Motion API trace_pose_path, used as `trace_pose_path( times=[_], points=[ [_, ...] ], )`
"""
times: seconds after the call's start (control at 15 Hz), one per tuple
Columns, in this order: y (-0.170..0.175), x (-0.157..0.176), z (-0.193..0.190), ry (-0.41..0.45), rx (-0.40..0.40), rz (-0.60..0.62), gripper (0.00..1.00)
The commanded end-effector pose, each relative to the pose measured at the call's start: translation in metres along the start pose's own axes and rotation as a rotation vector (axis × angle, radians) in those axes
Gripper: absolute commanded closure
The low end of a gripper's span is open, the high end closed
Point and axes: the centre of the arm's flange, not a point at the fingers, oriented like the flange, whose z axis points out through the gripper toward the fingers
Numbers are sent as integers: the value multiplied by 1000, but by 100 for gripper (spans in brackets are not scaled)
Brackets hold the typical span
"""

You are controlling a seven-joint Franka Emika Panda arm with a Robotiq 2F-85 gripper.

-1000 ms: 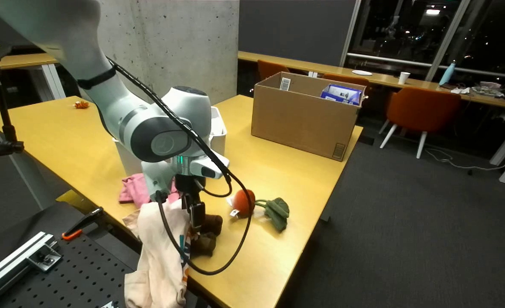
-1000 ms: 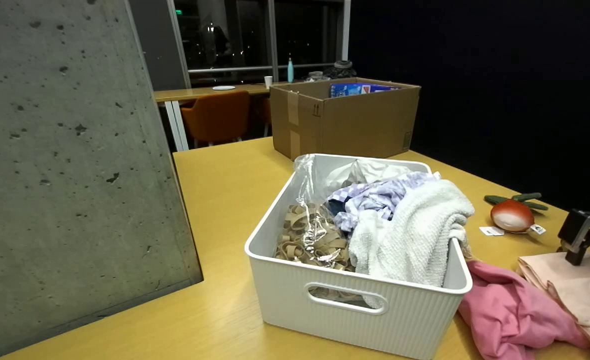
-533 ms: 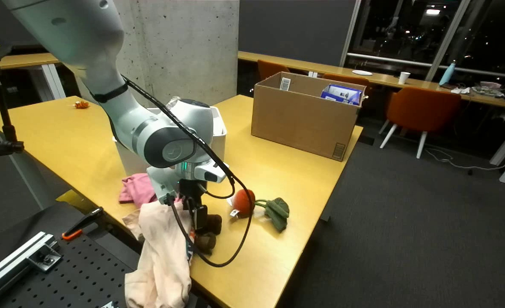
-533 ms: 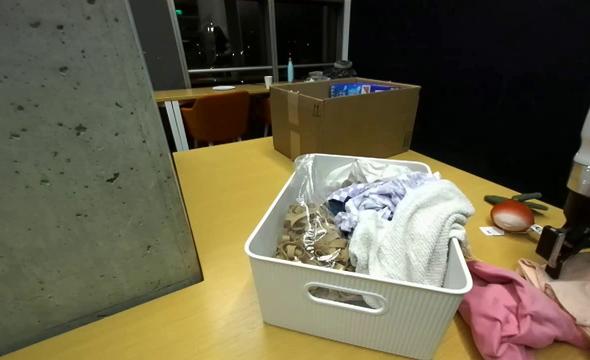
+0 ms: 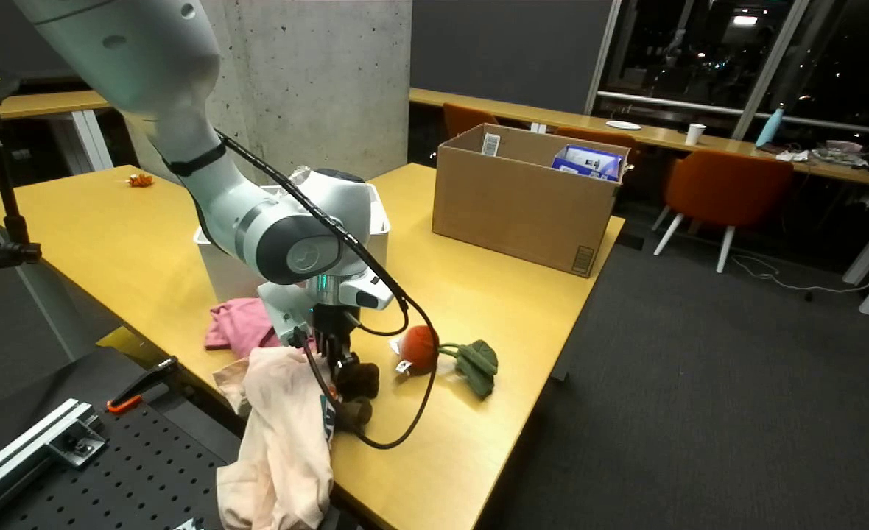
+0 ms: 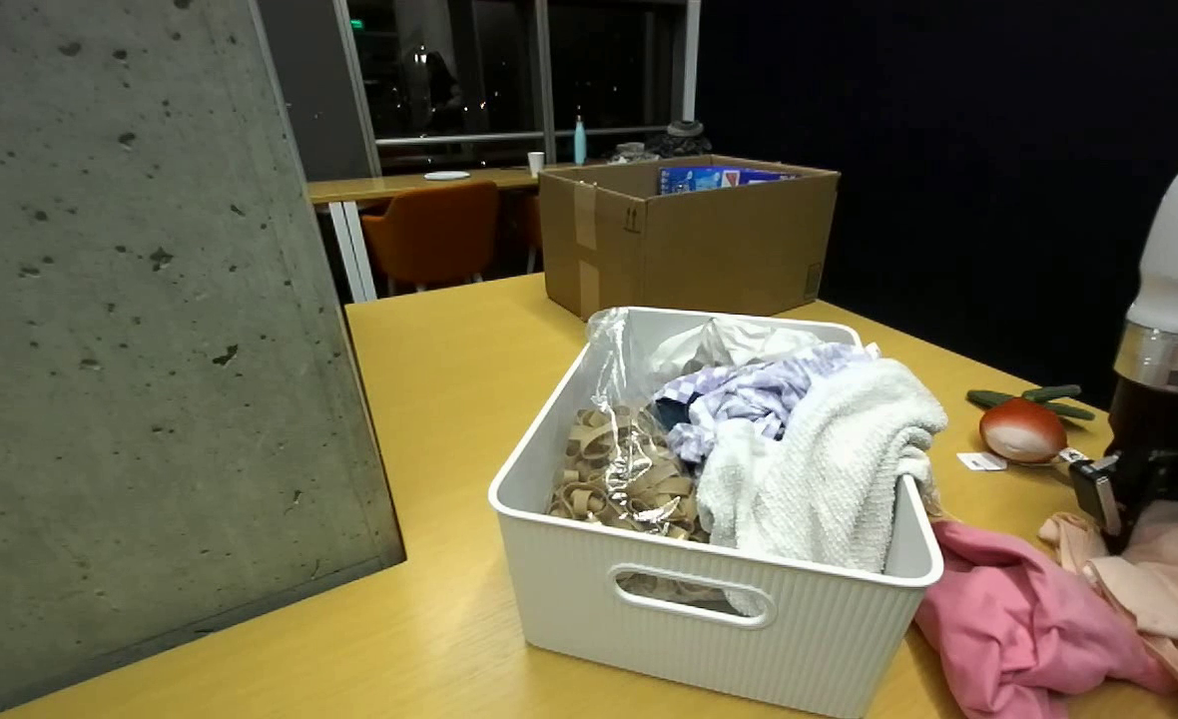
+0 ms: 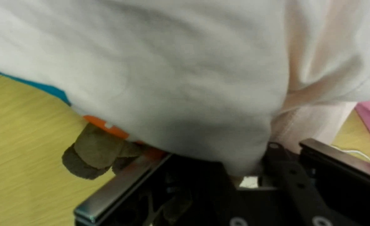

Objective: Use the pink shirt to pick up the moose, put it and the shirt inside the white basket, use the grey towel to pick up the toy vegetable and put it inside the white basket

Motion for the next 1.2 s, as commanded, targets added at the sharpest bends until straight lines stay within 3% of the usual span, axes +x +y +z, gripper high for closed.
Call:
trace_pose_path(
  times=[0.0,0.53,1.13],
  points=[
    [3,-13,-25,3,-8,18,98],
    [47,-10,-112,25,28,89,96],
    [99,29,-264,86,84,165,96]
  ],
)
